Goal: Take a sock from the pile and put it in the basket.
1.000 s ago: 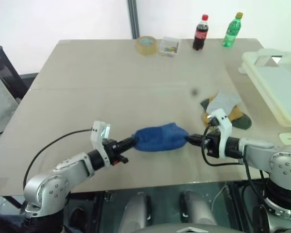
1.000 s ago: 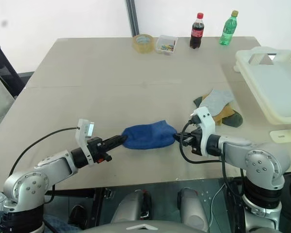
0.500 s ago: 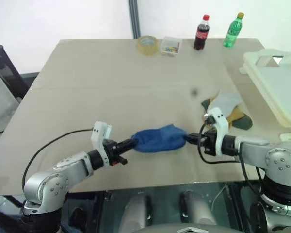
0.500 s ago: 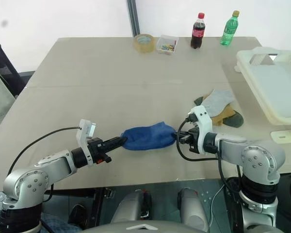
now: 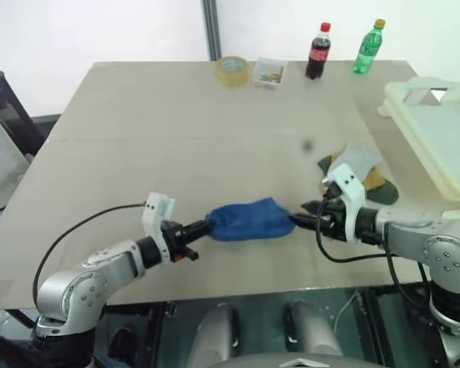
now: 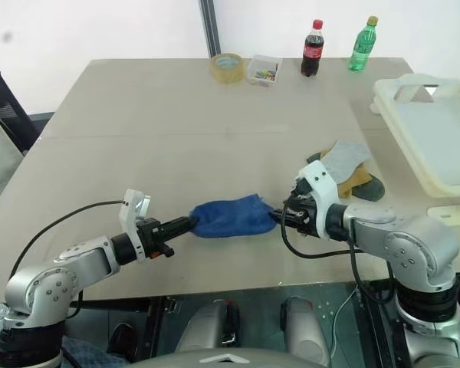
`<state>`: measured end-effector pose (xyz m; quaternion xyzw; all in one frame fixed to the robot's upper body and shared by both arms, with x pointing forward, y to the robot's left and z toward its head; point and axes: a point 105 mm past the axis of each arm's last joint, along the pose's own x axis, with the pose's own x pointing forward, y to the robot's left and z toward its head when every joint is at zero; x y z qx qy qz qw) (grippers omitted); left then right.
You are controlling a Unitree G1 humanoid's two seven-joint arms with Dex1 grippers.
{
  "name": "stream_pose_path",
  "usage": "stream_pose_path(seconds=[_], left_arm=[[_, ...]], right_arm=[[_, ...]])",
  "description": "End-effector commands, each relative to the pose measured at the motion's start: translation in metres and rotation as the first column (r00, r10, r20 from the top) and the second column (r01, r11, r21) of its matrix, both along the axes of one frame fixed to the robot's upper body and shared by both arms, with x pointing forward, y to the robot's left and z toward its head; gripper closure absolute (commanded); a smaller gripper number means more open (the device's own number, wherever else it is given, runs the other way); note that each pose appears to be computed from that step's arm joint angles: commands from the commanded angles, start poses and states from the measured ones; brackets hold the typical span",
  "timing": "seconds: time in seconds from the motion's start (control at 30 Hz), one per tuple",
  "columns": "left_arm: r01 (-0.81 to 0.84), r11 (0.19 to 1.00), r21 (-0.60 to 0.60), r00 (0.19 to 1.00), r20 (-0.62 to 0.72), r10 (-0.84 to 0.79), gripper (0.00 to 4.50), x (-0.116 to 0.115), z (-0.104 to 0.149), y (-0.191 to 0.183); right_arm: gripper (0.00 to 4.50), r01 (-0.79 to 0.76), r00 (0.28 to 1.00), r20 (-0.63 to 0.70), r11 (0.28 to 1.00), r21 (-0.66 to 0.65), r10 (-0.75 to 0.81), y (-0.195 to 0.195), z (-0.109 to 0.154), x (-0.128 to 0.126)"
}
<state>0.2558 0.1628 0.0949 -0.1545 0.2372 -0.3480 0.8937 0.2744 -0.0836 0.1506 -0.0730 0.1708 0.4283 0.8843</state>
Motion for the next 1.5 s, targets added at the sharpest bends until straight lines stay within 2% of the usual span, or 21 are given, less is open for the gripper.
stream_pose_path(seconds=[0.03,0.17,0.3,0.43,0.63,0.67,0.7,0.77,0.83,0.87,0.9,1.0,1.1,1.2,1.33,1.5], left_arm=[[0.015,1.0,0.008,0.999,0.034,-0.016,4.5,0.002,0.005,-0.001],[0.003,0.999,0.046,0.999,0.051,-0.005,4.5,0.005,0.003,-0.002],[-0.013,0.999,0.038,0.999,0.052,0.011,4.5,0.006,0.003,-0.001],[-0.014,0.999,0.04,0.999,0.049,0.012,4.5,0.004,0.002,0.0],[-0.016,1.0,-0.018,0.998,0.065,0.017,4.5,0.005,0.007,0.001],[-0.01,0.999,-0.039,0.998,0.062,0.012,3.91,0.004,0.01,0.0],[-0.004,0.999,-0.052,0.998,0.057,0.007,3.65,0.003,0.012,-0.001],[-0.042,0.999,-0.009,0.997,0.058,0.043,2.77,0.006,0.01,0.006],[-0.056,0.995,-0.088,0.998,0.002,0.056,1.85,0.006,0.012,0.009],[-0.062,0.986,-0.153,0.998,-0.017,0.06,1.57,0.007,0.018,0.009],[-0.068,0.978,-0.198,0.998,-0.026,0.064,1.57,0.009,0.024,0.011],[-0.09,0.988,-0.126,0.994,-0.08,0.08,1.57,0.014,0.019,0.025],[-0.102,0.989,-0.104,0.985,-0.151,0.086,1.57,0.013,0.01,0.029],[-0.044,0.985,-0.167,0.972,-0.236,0.003,1.57,0.008,0.0,0.014],[-0.017,0.983,-0.185,0.959,-0.281,-0.036,1.57,0.012,-0.008,0.003],[0.057,0.948,-0.312,0.921,-0.351,-0.171,1.57,0.011,-0.012,-0.022]], right_arm=[[1.95,-0.13,0.968,0.221,0.991,0.024,0.122,0.026,0.015,-0.003],[1.95,-0.187,0.936,0.301,0.982,-0.014,0.182,0.041,-0.007,0.011],[1.95,-0.228,0.944,0.238,0.973,-0.022,0.227,0.045,-0.038,0.01],[1.95,-0.217,0.959,0.16,0.969,-0.121,0.235,0.035,-0.07,0.012],[1.95,-0.173,0.975,0.112,0.97,-0.172,0.194,0.026,-0.085,0.018],[1.91,-0.169,0.976,0.112,0.971,-0.169,0.189,0.027,-0.084,0.019],[1.91,-0.168,0.976,0.112,0.971,-0.169,0.188,0.027,-0.084,0.019],[1.91,-0.165,0.976,0.11,0.968,-0.191,0.188,0.027,-0.088,0.02],[1.91,-0.165,0.976,0.103,0.96,-0.225,0.192,0.025,-0.093,0.019],[1.91,-0.158,0.978,0.098,0.958,-0.239,0.185,0.023,-0.095,0.019],[1.91,-0.15,0.979,0.096,0.957,-0.247,0.178,0.021,-0.096,0.02],[1.91,-0.135,0.982,0.092,0.958,-0.252,0.163,0.02,-0.097,0.021],[1.91,-0.136,0.981,0.098,0.952,-0.276,0.168,0.02,-0.098,0.022],[1.91,-0.139,0.981,0.093,0.951,-0.276,0.17,0.023,-0.1,0.021],[1.91,-0.141,0.981,0.093,0.95,-0.277,0.173,0.026,-0.1,0.021],[1.91,-0.126,0.984,0.085,0.952,-0.277,0.155,0.025,-0.1,0.021]])
